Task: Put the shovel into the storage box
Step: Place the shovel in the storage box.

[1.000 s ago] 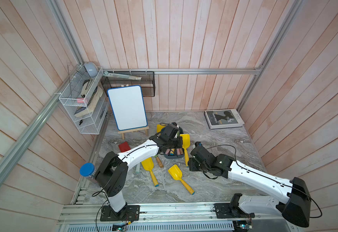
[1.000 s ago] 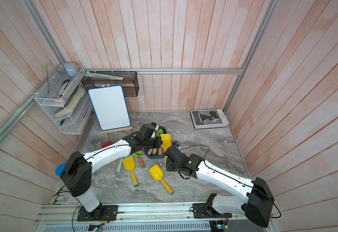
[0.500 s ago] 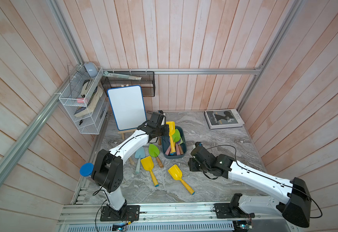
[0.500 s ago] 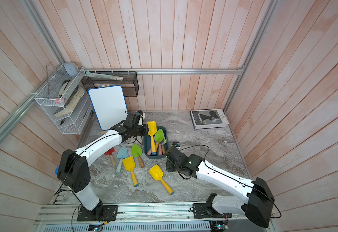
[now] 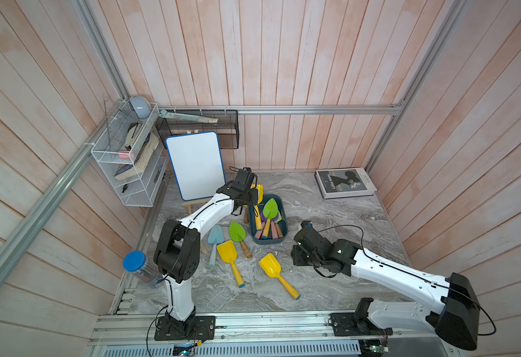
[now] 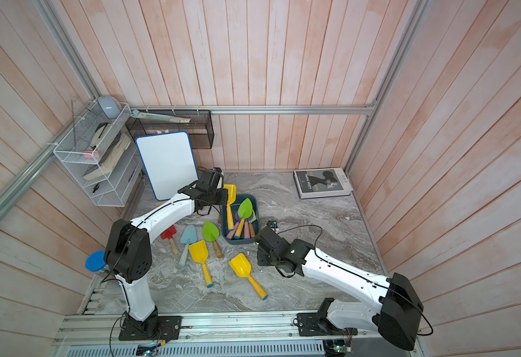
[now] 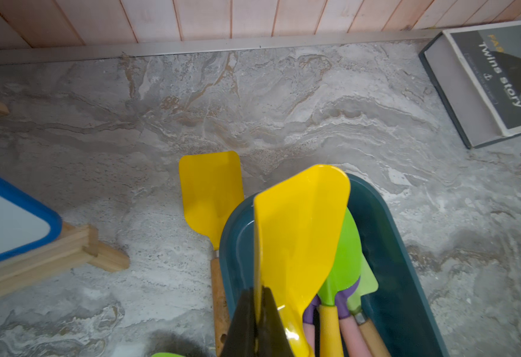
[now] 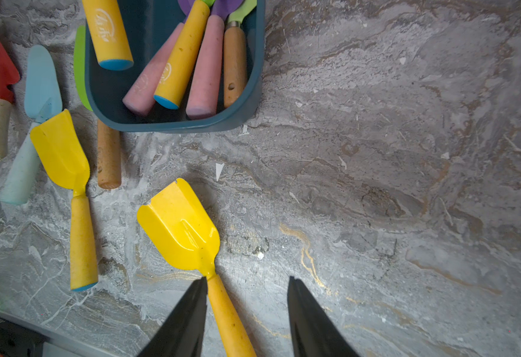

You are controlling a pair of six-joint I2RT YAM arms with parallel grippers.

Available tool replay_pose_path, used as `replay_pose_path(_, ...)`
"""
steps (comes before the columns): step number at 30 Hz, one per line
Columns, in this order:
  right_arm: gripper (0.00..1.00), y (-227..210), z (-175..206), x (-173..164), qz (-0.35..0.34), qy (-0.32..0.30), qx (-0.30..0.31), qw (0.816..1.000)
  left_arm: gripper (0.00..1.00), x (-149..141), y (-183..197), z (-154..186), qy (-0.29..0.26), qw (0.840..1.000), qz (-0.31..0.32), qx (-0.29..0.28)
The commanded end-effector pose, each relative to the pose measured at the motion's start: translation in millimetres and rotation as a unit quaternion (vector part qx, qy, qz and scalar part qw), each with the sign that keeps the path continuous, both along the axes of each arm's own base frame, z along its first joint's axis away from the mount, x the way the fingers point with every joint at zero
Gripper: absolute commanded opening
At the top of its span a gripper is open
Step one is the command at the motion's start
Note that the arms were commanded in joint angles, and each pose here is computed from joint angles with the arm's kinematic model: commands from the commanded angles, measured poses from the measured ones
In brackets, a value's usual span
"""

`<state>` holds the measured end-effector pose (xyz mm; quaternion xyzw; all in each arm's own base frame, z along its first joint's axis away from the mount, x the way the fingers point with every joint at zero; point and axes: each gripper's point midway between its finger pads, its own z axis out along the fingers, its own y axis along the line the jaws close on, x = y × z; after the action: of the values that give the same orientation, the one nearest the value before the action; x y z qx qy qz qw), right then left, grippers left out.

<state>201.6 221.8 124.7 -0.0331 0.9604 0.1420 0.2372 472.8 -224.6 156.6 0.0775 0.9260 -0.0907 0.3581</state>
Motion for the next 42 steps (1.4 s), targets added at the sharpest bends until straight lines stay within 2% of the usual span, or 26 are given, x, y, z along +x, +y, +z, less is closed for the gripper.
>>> replay_pose_path(1,0.49,-6.1,0.7,0.2,-0.012,-0.005,0.001,1.0,0.0,22.5,4.8,18.8,-0.052,0.998,0.017,0.017)
replay_pose_path(8,0.49,-9.0,-3.0,-0.9,-0.014,-0.002,-0.002,1.0,0.0,25.0,4.1,11.4,-0.063,0.997,0.019,0.039)
replay_pose_path(23,0.48,-16.5,-5.7,-2.7,-0.02,-0.002,-0.003,1.0,0.0,16.6,-29.6,-15.5,-0.066,0.993,-0.007,0.102)
replay_pose_path(32,0.48,-19.3,-5.7,-2.3,-0.019,-0.002,-0.001,1.0,0.0,11.1,-36.5,-3.4,-0.067,0.993,-0.014,0.093)
replay_pose_path(37,0.48,-19.3,-6.9,-2.0,-0.018,-0.001,-0.002,1.0,0.0,6.1,-41.5,-1.3,-0.04,0.995,-0.028,0.089)
replay_pose_path(42,0.49,-18.7,-8.0,-2.1,-0.017,-0.001,0.0,1.0,0.0,-2.8,-43.6,-20.9,0.007,0.994,-0.039,0.097)
